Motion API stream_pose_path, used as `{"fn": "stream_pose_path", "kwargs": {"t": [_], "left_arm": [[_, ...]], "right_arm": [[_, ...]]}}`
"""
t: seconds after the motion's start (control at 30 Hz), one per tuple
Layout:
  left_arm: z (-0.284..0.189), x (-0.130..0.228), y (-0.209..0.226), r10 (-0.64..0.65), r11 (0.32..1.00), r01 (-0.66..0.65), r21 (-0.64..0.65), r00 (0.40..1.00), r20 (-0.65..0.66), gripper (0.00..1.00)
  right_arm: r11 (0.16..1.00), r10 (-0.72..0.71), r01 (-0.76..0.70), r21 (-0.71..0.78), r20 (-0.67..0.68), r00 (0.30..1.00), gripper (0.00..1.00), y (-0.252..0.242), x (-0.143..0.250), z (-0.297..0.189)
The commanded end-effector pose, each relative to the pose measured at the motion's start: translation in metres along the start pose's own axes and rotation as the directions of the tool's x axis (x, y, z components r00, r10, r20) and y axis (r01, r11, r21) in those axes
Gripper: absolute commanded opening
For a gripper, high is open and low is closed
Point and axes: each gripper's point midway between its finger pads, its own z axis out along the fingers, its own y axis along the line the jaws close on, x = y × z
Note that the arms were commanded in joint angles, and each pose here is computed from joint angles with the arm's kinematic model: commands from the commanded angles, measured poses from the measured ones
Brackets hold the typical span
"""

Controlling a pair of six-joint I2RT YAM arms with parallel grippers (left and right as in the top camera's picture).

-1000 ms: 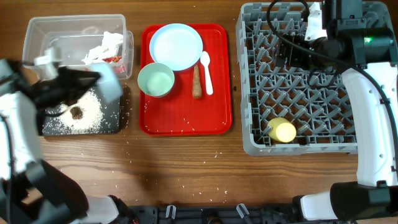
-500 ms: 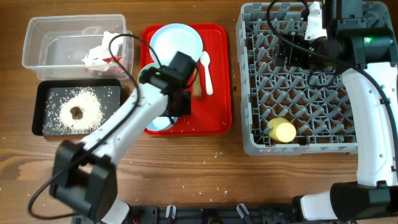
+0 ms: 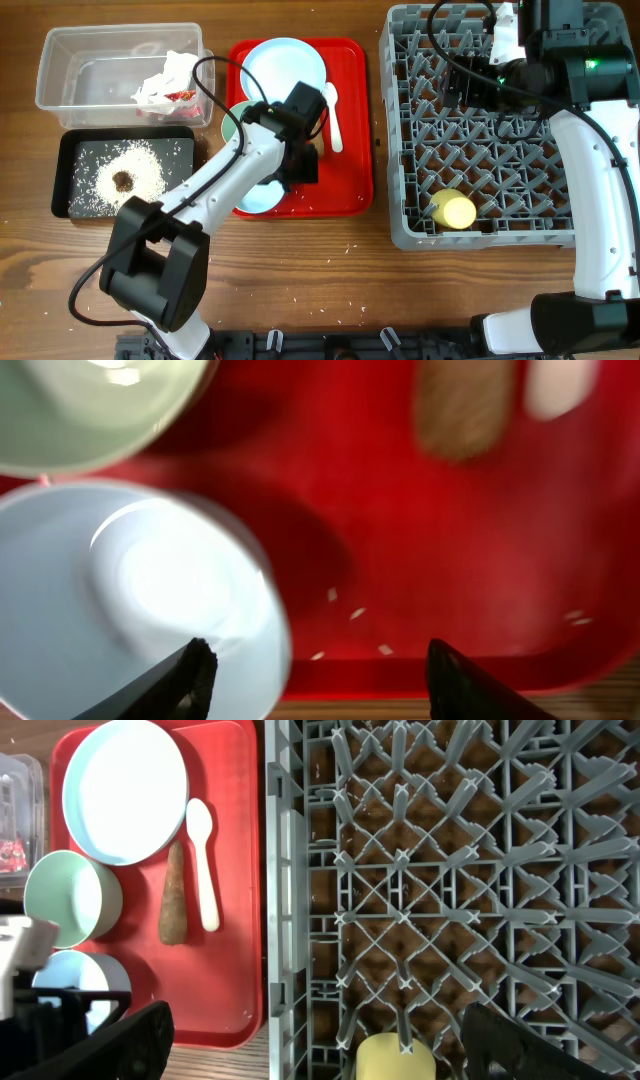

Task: Sort waste into correct bins and load items into the dishwasher rack
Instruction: 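Return the blue bowl to the red tray with left gripper, then grasp the carrot with left gripper and place it on black tray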

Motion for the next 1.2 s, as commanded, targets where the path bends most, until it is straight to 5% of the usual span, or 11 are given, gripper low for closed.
{"fn": "stream_pose_path", "kwargs": {"t": [0.0,0.3,0.67,0.87,1.17], "left_arm": [[-0.025,-0.029,-0.024,0.0,0.996,-0.007,0.092,0.997,0.082,0.71],[-0.035,-0.085,-0.056,-0.036,0.977,-0.027,0.212,0.956,0.291,0.72],[0.049,-0.094,-0.054,-0.072,0.991,0.042,0.13,0.97,0.234,0.68],[0.073,-0.091,-0.048,-0.067,0.995,0.051,0.084,0.975,0.211,0.55],[0.081,-0.09,-0.047,-0.065,0.996,0.051,0.077,0.977,0.202,0.16]], "right_arm": [[0.999,-0.025,0.025,-0.02,0.0,1.0,0.93,0.005,-0.003,0.003],[0.999,-0.025,0.025,-0.021,0.006,1.0,0.93,0.006,-0.004,0.003],[0.999,-0.025,0.025,-0.021,0.005,1.0,0.93,0.006,-0.004,0.003],[0.999,-0.025,0.025,-0.021,0.006,1.0,0.93,0.006,-0.004,0.003],[0.999,-0.026,0.027,-0.021,0.006,1.0,0.93,0.005,-0.004,0.003]]}}
